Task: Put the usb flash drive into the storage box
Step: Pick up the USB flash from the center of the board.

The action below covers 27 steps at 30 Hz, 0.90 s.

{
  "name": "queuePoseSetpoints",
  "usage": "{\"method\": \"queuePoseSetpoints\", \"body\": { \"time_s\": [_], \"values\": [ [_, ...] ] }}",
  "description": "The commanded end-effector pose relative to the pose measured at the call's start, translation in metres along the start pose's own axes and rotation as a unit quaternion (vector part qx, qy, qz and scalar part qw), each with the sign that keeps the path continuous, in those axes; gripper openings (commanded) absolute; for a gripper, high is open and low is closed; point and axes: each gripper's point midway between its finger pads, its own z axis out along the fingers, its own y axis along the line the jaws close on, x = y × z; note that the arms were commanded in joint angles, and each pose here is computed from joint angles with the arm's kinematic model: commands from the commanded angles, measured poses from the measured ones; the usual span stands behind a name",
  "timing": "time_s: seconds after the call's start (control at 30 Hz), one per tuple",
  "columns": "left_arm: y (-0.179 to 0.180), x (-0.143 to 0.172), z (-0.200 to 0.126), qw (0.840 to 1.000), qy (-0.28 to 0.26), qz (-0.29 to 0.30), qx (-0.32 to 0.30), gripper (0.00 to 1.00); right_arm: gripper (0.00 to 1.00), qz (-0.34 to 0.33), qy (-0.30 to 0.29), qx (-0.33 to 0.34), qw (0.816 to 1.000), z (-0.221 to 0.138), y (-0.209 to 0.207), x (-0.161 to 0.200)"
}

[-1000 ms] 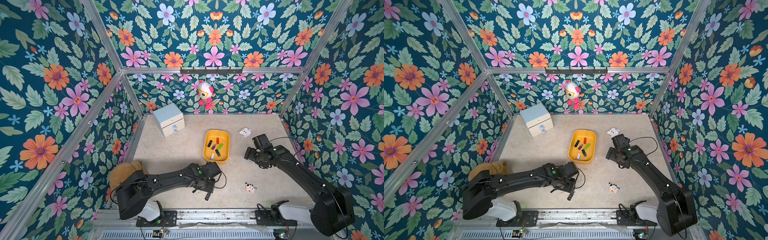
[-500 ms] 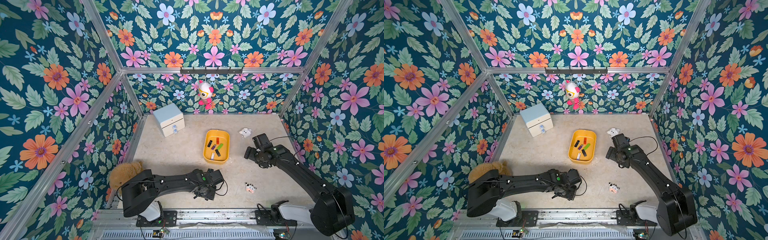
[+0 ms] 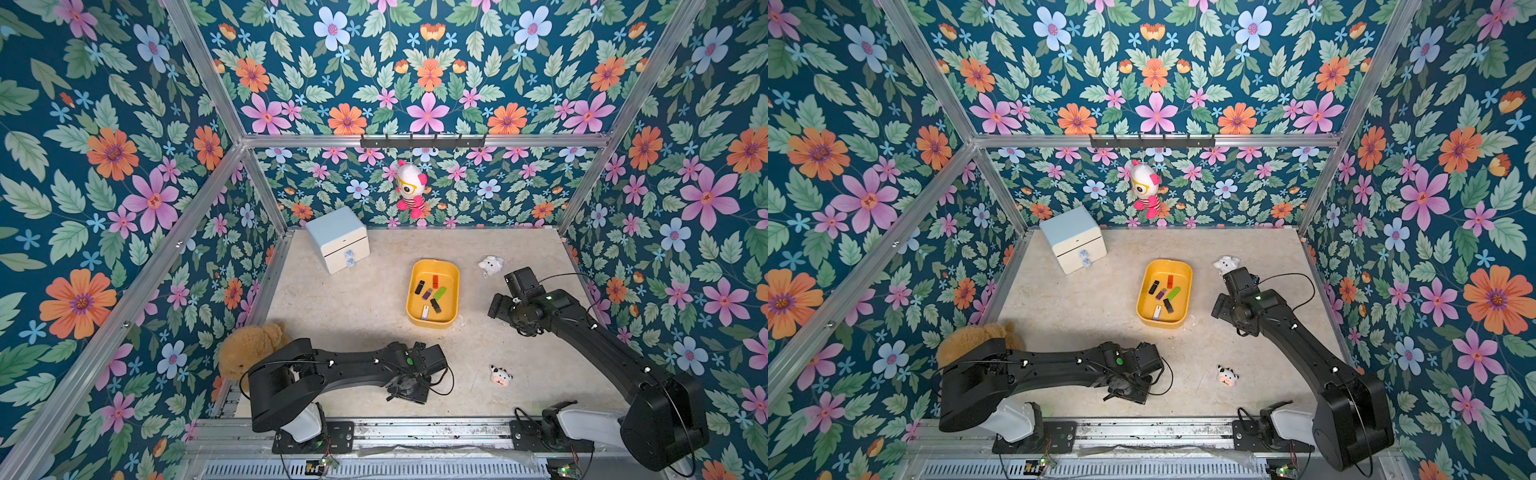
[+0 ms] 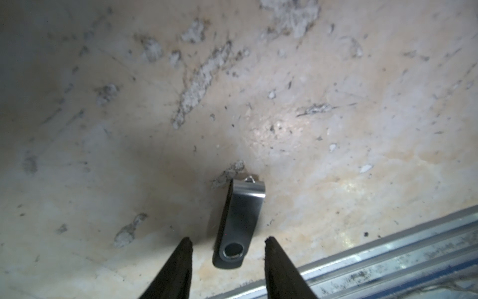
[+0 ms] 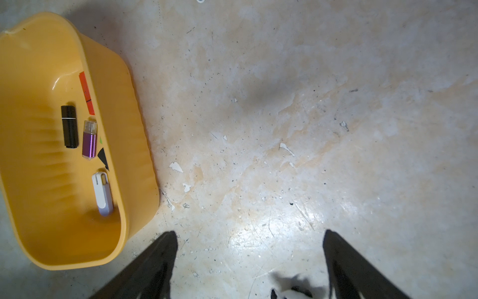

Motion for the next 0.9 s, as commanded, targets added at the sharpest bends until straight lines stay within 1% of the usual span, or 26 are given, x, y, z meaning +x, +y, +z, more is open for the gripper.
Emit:
{"method": "queuePoseSetpoints", "body": {
  "time_s": [0.0, 0.1, 0.27, 0.4, 0.53, 0.63, 0.7, 0.8, 0.83, 0.87],
  "values": [
    [0.0026, -0.0009, 0.0016, 1.000, -0.002, -0.001, -0.015, 0.49, 0.92, -0.004, -0.001, 0.005, 1.000, -0.0004, -0.0023, -0.0001],
    [0.0022, -0.0011, 0.0041, 1.000, 0.001, 0.006, -0.026, 0.47, 0.92, -0.004, -0.002, 0.006, 1.000, -0.0007, -0.0025, -0.0003],
    [0.0079, -0.0012, 0.0047, 0.998, 0.009, 0.020, -0.066, 0.45, 0.92, -0.003, -0.003, 0.005, 1.000, -0.0002, -0.0031, 0.0003],
    [0.0068, -0.0005, 0.0057, 0.997, 0.014, 0.023, -0.071, 0.38, 0.92, -0.004, 0.000, 0.005, 1.000, 0.0015, -0.0036, 0.0020],
    [0.0068, 0.0006, 0.0076, 0.997, 0.018, 0.023, -0.073, 0.33, 0.92, -0.004, 0.000, 0.005, 1.000, 0.0017, -0.0036, 0.0020],
    [0.0070, 0.0008, 0.0078, 0.997, 0.020, 0.023, -0.075, 0.25, 0.92, -0.004, -0.002, 0.005, 1.000, 0.0016, -0.0035, 0.0013],
    [0.0070, 0.0009, 0.0080, 0.997, 0.021, 0.024, -0.077, 0.14, 0.92, -0.005, -0.001, 0.005, 1.000, 0.0020, -0.0036, 0.0018],
    [0.0064, 0.0001, 0.0079, 0.996, 0.022, 0.025, -0.079, 0.04, 0.92, -0.005, 0.000, 0.006, 1.000, 0.0027, -0.0040, 0.0023],
    [0.0062, -0.0001, 0.0081, 0.996, 0.022, 0.026, -0.080, 0.01, 0.92, -0.005, 0.000, 0.006, 1.000, 0.0027, -0.0042, 0.0025],
    [0.0067, -0.0006, 0.0079, 0.996, 0.022, 0.025, -0.082, 0.00, 0.92, -0.005, 0.000, 0.006, 1.000, 0.0028, -0.0044, 0.0028]
  ]
}}
